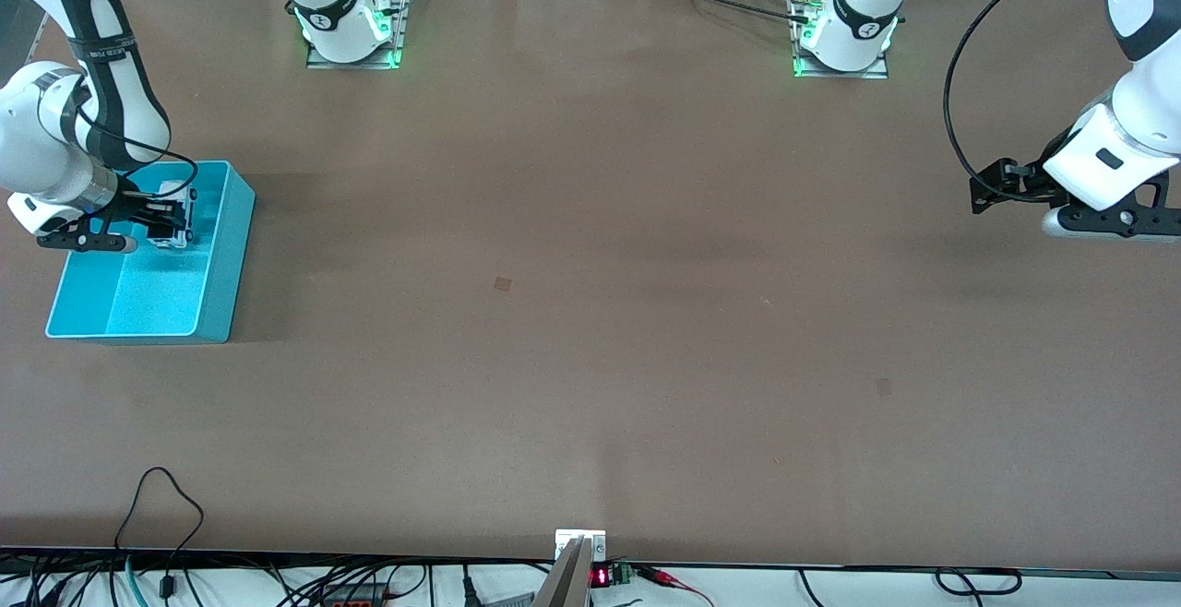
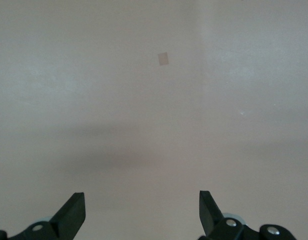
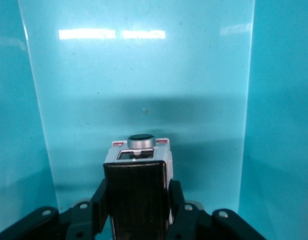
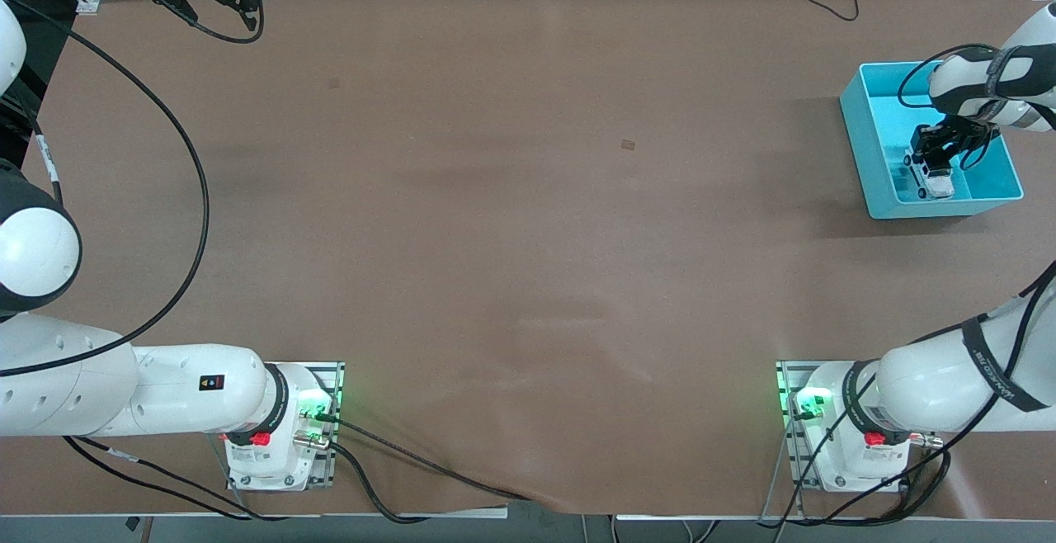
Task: Wind and store white jeep toy
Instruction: 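Lower the jeep into the bin and open the right gripper, then raise the open right gripper up out of the bin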
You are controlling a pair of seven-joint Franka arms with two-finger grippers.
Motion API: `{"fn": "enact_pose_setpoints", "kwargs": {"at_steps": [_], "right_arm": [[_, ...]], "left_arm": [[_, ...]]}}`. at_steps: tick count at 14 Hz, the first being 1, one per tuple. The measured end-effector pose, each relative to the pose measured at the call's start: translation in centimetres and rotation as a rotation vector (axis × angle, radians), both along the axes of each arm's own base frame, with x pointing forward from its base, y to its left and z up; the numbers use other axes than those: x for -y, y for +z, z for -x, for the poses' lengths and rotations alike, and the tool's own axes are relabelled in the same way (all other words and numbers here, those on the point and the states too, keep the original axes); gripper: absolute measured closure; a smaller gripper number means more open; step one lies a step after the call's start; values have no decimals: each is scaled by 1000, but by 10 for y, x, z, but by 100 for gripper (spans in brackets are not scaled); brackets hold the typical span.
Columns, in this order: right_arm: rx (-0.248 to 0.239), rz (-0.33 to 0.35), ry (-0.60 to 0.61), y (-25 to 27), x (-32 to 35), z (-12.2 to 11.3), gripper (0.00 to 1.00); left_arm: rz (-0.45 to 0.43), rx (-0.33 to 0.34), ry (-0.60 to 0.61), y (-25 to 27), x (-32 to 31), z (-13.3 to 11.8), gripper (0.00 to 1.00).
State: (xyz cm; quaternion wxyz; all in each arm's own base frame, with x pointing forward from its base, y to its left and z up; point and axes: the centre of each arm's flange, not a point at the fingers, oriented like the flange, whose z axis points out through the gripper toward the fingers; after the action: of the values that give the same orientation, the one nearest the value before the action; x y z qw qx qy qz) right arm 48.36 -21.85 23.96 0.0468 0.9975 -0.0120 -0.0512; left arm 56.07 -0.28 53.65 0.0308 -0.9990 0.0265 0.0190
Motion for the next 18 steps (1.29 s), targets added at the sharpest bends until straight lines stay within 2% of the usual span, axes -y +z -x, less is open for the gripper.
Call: {"fn": "enact_pose_setpoints", "kwargs": {"at_steps": [6,9,12,14,18], "right_arm": [[-27,0,-3,-19,-1,2,48],[-35,-1,3,-25,-4,2,45],[-13,3,12,-17,-6,-6,19],[19,8,24,-3,-8,-16,0],[100,10,128,42,-20,-36,0]], "left_arm": [[0,-2,3,0,-2,0,0],[0,-3,4,0,-3,0,0],[0,-3,4,0,-2,0,0],[0,-3,4,0,-2,0,0],[0,-2,3,0,-2,0,0]]}}
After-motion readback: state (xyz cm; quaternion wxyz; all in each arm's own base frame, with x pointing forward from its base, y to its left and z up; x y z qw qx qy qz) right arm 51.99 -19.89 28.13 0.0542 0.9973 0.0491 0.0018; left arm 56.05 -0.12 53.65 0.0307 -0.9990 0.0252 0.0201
